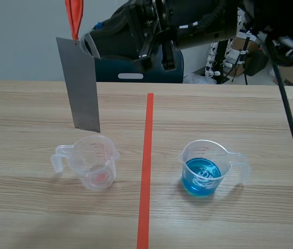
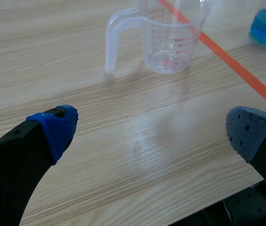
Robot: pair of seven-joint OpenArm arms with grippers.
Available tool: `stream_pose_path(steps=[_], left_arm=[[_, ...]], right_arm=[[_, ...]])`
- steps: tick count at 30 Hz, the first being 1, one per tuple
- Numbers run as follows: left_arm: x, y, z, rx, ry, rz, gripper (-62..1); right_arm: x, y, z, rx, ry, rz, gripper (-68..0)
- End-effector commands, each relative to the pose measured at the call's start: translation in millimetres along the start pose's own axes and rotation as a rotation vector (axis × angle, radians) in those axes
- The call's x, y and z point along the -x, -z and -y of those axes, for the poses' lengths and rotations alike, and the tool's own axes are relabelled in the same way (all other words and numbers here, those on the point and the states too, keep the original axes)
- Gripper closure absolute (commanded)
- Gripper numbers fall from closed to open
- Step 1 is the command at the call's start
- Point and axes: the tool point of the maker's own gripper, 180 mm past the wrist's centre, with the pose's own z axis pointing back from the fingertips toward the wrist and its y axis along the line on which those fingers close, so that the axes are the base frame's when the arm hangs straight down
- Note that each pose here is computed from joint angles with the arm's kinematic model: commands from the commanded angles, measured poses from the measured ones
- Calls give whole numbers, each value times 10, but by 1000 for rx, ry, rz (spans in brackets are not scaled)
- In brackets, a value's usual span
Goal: Do the redox reaction experiment. move the plate over the left beaker
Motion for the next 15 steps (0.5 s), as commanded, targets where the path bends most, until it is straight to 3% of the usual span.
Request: stream_pose_path(steps=[1,8,11,15], left_arm=[[-91,-63,-22,-11,-20,82,-623],[-39,-284,-65,-48,-38,188,-623],[-132,-389,5,-9,-25,272,-623],[-101,-465,12,-16,-30,288,-623]], right_arm=[[-173,-14,85,12,-24,36,-6],[-165,78,174,17,-8,17,-6],[-144,113,192,15,3,8,-6],[-114,148,177,8,8,-10,-6]])
